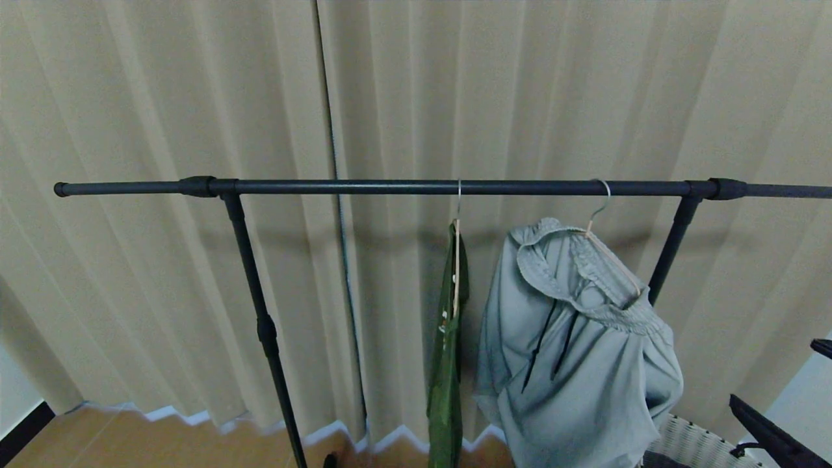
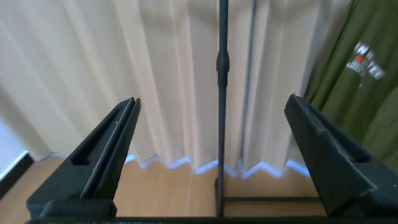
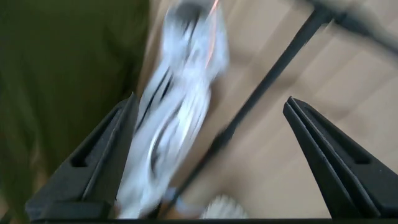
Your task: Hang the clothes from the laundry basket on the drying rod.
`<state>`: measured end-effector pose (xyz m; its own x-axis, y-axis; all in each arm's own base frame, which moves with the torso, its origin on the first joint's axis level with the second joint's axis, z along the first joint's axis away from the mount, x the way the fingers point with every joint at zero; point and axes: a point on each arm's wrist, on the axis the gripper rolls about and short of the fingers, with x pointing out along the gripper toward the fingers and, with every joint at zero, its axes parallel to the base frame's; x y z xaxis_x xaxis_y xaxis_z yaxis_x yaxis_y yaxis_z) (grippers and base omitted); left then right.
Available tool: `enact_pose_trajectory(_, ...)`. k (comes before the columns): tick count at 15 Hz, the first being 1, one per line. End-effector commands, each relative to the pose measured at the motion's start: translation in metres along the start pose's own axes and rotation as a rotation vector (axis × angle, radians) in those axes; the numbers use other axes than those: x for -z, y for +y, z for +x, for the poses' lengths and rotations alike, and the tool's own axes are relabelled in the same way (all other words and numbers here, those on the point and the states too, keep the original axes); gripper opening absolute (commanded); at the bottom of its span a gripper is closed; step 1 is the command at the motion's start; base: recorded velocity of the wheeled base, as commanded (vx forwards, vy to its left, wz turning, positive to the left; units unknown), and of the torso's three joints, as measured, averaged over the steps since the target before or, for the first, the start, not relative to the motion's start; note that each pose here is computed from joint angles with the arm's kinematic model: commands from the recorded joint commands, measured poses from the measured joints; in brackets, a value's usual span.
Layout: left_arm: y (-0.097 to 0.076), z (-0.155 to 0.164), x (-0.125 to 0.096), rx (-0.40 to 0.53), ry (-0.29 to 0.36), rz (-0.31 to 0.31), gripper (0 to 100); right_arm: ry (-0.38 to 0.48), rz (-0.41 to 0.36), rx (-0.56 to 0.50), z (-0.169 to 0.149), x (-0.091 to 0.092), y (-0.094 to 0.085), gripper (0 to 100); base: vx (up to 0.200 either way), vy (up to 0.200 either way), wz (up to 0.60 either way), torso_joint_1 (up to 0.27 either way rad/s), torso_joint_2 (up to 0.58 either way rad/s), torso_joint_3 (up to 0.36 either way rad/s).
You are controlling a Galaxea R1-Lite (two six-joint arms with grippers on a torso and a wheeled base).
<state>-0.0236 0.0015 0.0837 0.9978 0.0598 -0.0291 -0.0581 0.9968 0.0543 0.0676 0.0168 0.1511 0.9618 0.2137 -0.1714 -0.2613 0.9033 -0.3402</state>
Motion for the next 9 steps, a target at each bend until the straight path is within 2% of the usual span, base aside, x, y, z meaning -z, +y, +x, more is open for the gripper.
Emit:
enact_pose_trajectory(1, -0.001, 0.001, 0.009, -0.001, 0.005, -0.032, 100, -0.092, -0.001, 0.023, -0.021, -0.005, -0.002, 100, 0.000, 0.000, 0.00, 0.000, 0.00, 0.000)
enact_pose_trajectory(5, -0.001, 0.001, 0.008, 0.003, -0.008, -0.035, 100, -0.103, -0.030, -0.010, -0.022, -0.003, -0.001, 100, 0.000, 0.000, 0.00, 0.000, 0.00, 0.000)
enact_pose_trajectory(9, 0.000, 0.001, 0.008, -0.005, -0.009, -0.038, 100, -0.046, -0.033, -0.033, -0.021, 0.007, 0.003, 100, 0.000, 0.000, 0.00, 0.000, 0.00, 0.000)
